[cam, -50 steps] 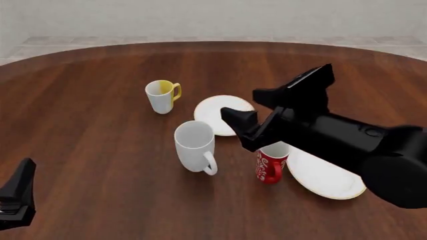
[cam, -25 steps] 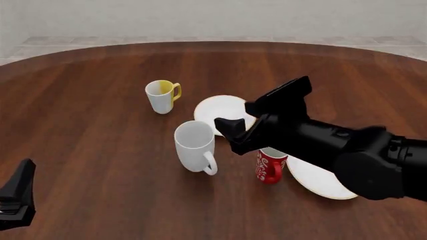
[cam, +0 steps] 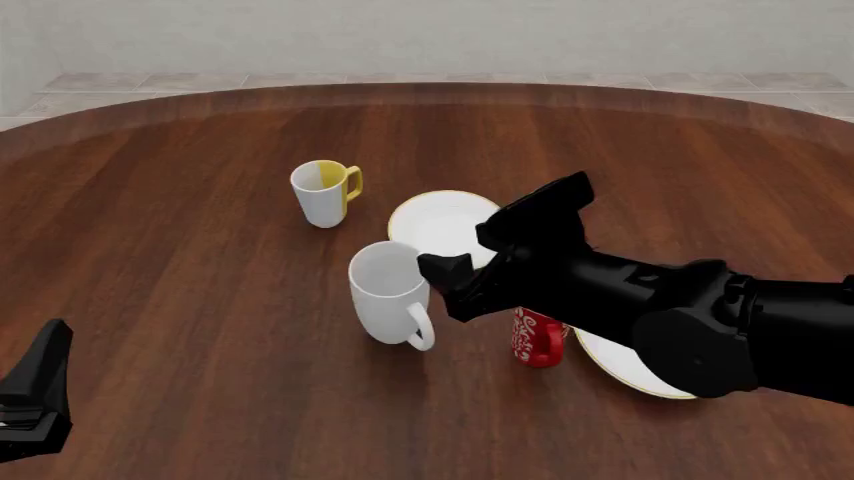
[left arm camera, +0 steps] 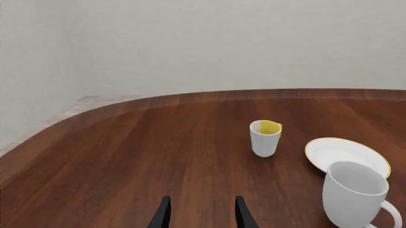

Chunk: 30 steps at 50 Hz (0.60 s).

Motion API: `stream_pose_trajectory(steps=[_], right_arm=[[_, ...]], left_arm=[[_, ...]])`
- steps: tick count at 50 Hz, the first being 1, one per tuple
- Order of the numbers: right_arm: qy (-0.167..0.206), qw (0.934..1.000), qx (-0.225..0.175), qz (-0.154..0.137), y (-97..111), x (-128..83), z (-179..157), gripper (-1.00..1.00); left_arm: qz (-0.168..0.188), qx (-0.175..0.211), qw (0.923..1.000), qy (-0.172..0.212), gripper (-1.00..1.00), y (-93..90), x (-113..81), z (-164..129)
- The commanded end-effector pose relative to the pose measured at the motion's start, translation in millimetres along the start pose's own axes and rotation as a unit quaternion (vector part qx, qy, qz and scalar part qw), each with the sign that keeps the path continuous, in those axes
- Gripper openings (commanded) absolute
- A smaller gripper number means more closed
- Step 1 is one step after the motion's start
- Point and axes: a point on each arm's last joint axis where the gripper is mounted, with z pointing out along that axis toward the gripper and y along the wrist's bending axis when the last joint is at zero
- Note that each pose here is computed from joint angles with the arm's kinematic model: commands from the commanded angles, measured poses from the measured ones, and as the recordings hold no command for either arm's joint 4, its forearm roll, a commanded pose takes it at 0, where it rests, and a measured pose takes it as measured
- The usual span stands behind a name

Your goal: Put the white mug on the left plate.

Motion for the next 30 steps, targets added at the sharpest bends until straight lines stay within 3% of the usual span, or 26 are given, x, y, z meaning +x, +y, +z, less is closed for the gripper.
stream_pose_trajectory(steps=[1, 30], right_arm=[[0.016, 0.9998, -0.002, 0.009, 1, 7, 11, 1.0], [0.042, 0.999, -0.01, 0.014, 8, 23, 39, 1.0]], left_arm=[[0.001, -0.002, 1.0, -0.001, 1.0, 0.2, -0.1, 0], [0.003, -0.001, 1.0, -0.003, 1.0, 0.2, -0.6, 0]])
